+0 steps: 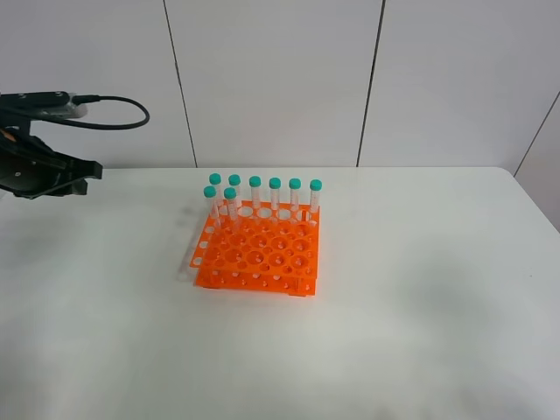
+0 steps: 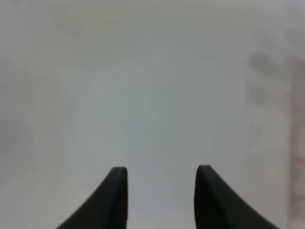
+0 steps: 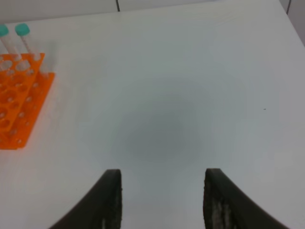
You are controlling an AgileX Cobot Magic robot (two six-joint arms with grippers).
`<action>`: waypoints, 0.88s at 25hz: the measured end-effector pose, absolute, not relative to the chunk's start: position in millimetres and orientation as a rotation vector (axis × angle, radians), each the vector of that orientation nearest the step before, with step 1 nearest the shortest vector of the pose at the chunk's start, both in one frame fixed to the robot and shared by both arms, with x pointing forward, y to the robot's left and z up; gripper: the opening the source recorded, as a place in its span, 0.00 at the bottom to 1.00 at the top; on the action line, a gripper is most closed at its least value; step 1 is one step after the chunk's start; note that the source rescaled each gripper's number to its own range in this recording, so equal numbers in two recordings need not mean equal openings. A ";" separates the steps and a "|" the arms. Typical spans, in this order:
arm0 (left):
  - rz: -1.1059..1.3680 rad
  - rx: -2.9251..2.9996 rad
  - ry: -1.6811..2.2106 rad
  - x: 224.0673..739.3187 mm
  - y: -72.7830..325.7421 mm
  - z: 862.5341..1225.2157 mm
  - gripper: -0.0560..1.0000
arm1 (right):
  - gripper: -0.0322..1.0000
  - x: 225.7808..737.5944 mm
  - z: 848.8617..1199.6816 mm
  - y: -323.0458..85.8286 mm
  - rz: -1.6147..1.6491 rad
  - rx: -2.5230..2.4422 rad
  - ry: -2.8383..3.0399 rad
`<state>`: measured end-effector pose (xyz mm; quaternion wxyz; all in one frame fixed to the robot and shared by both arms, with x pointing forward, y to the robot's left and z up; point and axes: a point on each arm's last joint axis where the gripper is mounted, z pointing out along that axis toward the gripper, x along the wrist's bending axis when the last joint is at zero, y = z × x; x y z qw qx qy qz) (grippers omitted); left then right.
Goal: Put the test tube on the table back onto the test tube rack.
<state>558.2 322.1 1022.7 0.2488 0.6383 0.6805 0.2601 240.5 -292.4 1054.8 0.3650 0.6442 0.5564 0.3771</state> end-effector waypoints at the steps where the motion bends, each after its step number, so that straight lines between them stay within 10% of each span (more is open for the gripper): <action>1: 0.716 1.729 1.859 552.5 324.4 1024.5 0.37 | 0.76 240.5 1054.8 -292.4 0.970 1.657 1.431; 22: 0.726 1.698 1.835 385.4 311.3 1102.6 0.37 | 0.76 240.5 1054.8 -292.4 0.970 1.657 1.431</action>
